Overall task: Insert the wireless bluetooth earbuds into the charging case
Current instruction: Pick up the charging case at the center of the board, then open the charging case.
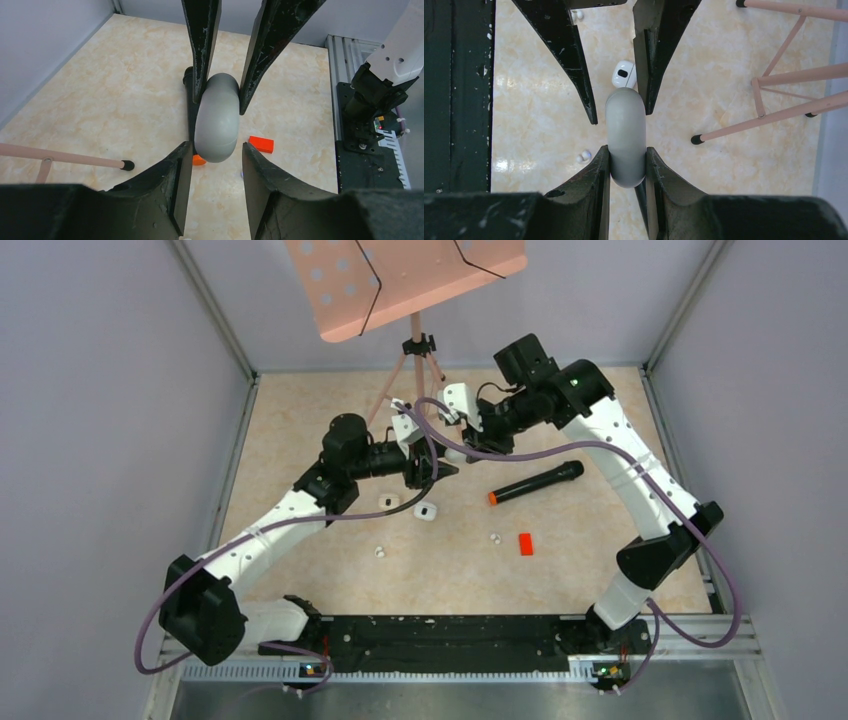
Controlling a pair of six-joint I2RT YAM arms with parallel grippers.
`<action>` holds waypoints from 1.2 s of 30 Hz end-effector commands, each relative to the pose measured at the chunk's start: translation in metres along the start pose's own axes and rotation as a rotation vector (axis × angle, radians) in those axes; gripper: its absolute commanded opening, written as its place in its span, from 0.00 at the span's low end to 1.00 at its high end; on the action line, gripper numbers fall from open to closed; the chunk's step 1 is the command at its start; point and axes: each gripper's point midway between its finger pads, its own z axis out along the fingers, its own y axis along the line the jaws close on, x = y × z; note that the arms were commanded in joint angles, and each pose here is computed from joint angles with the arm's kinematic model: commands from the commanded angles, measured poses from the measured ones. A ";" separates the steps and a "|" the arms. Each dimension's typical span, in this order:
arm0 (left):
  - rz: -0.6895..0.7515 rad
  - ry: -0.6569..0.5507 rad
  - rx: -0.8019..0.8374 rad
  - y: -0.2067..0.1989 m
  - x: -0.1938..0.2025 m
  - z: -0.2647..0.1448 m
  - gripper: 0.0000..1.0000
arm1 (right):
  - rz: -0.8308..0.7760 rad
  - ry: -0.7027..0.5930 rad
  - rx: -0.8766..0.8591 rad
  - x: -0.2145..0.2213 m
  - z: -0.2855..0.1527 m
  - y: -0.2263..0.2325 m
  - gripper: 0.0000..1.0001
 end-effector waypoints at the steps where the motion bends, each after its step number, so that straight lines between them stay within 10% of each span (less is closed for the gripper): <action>1: 0.029 -0.075 -0.004 0.003 -0.028 0.002 0.46 | -0.046 -0.012 0.013 -0.013 -0.006 0.000 0.06; 9: 0.037 -0.088 0.009 0.001 -0.029 0.003 0.37 | -0.042 -0.011 0.007 -0.016 -0.002 0.001 0.07; 16: 0.028 -0.079 0.004 0.002 -0.024 0.003 0.07 | -0.020 -0.010 0.019 -0.017 -0.001 -0.003 0.06; 20: 0.016 -0.069 -0.040 0.009 -0.016 0.003 0.32 | -0.019 -0.019 0.024 -0.020 -0.003 -0.003 0.06; 36: -0.004 -0.079 -0.047 0.012 -0.015 0.005 0.42 | 0.000 -0.023 0.024 -0.023 -0.003 -0.005 0.06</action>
